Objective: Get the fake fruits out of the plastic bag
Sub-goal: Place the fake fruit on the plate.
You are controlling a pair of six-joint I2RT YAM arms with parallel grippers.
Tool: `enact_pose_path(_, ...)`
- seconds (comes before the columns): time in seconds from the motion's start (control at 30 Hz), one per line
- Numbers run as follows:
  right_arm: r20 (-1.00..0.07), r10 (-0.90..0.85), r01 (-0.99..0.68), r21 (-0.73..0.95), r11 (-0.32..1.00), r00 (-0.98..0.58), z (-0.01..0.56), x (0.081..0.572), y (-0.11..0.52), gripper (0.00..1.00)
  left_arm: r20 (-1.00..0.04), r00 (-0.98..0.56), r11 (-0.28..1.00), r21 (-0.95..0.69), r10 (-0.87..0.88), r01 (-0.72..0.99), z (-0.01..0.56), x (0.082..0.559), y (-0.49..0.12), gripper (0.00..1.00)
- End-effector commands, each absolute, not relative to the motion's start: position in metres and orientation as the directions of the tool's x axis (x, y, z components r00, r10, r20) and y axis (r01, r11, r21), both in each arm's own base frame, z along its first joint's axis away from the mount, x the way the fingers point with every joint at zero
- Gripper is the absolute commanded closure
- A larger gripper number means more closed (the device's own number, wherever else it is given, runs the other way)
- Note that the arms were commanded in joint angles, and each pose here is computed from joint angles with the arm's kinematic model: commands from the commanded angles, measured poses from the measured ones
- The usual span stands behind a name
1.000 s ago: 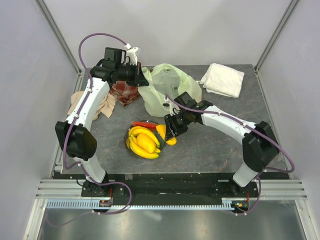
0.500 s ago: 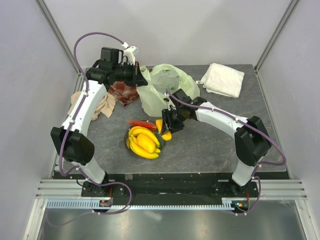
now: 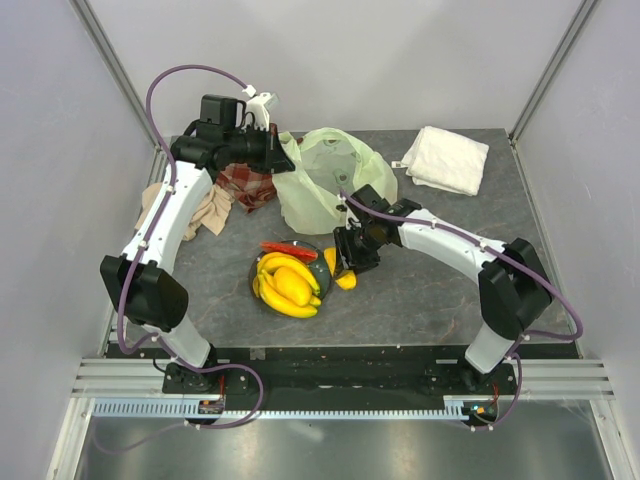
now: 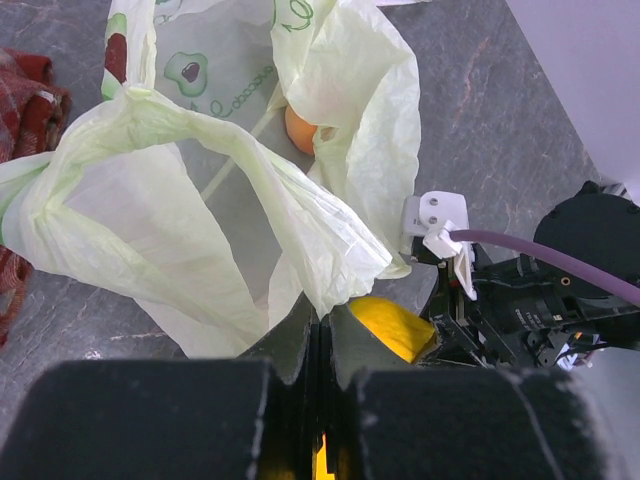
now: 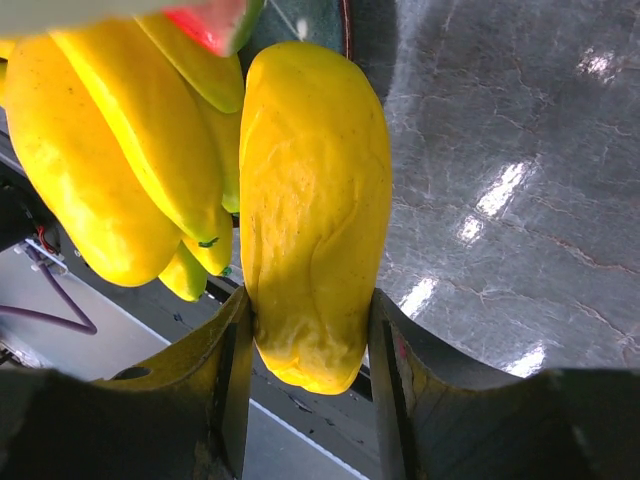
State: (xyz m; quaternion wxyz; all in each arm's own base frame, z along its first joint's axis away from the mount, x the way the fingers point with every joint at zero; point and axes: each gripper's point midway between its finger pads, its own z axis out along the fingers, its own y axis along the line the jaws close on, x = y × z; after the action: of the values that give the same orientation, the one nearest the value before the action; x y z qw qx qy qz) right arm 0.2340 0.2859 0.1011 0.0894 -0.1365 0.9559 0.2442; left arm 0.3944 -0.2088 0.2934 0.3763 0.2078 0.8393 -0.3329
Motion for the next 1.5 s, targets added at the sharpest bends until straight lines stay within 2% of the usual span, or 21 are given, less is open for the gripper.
enact_pose_path(0.0, -0.241, -0.206, -0.3, 0.472, 0.829, -0.948, 0.094, 0.243, 0.296, 0.71, -0.799, -0.593, 0.684, -0.377, 0.101, 0.625, 0.306, 0.391, -0.209, 0.97)
enact_pose_path(0.3, -0.169, -0.206, -0.264, 0.5, 0.825, -0.964, 0.073, 0.243, 0.307, 0.7, -0.792, -0.601, 0.689, -0.375, 0.11, 0.62, 0.3, 0.393, -0.209, 0.97)
enact_pose_path(0.7, -0.189, -0.214, -0.283, 0.536, 0.795, -0.958, 0.083, 0.25, 0.326, 0.69, -0.791, -0.603, 0.682, -0.385, 0.104, 0.623, 0.301, 0.398, -0.212, 0.97)
enact_pose_path(0.87, -0.136, -0.211, -0.251, 0.535, 0.806, -0.968, 0.068, 0.245, 0.325, 0.63, -0.789, -0.606, 0.679, -0.389, 0.104, 0.623, 0.301, 0.398, -0.213, 0.97)
enact_pose_path(1.07, -0.111, -0.224, -0.248, 0.543, 0.802, -0.968, 0.062, 0.24, 0.329, 0.61, -0.79, -0.604, 0.682, -0.384, 0.107, 0.623, 0.3, 0.397, -0.211, 0.97)
enact_pose_path(1.1, -0.11, -0.221, -0.245, 0.544, 0.802, -0.969, 0.062, 0.241, 0.328, 0.58, -0.787, -0.607, 0.682, -0.385, 0.109, 0.622, 0.299, 0.397, -0.211, 0.97)
enact_pose_path(1.13, -0.108, -0.221, -0.244, 0.543, 0.804, -0.969, 0.061, 0.241, 0.328, 0.49, -0.788, -0.606, 0.682, -0.384, 0.109, 0.622, 0.299, 0.396, -0.211, 0.97)
enact_pose_path(1.2, -0.112, -0.222, -0.247, 0.544, 0.802, -0.969, 0.062, 0.241, 0.327, 0.42, -0.791, -0.602, 0.683, -0.381, 0.109, 0.624, 0.3, 0.397, -0.211, 0.97)
enact_pose_path(1.23, -0.116, -0.224, -0.251, 0.544, 0.8, -0.968, 0.064, 0.242, 0.327, 0.34, -0.791, -0.602, 0.683, -0.381, 0.109, 0.624, 0.3, 0.397, -0.211, 0.97)
enact_pose_path(1.3, -0.124, -0.227, -0.257, 0.549, 0.796, -0.966, 0.067, 0.242, 0.328, 0.29, -0.79, -0.603, 0.682, -0.382, 0.109, 0.624, 0.3, 0.397, -0.211, 0.97)
enact_pose_path(1.33, -0.125, -0.229, -0.26, 0.553, 0.791, -0.965, 0.069, 0.242, 0.328, 0.23, -0.791, -0.602, 0.681, -0.382, 0.109, 0.624, 0.3, 0.397, -0.211, 0.97)
enact_pose_path(1.47, -0.144, -0.215, -0.259, 0.563, 0.785, -0.966, 0.08, 0.248, 0.323, 0.2, -0.791, -0.602, 0.678, -0.384, 0.108, 0.626, 0.3, 0.398, -0.212, 0.97)
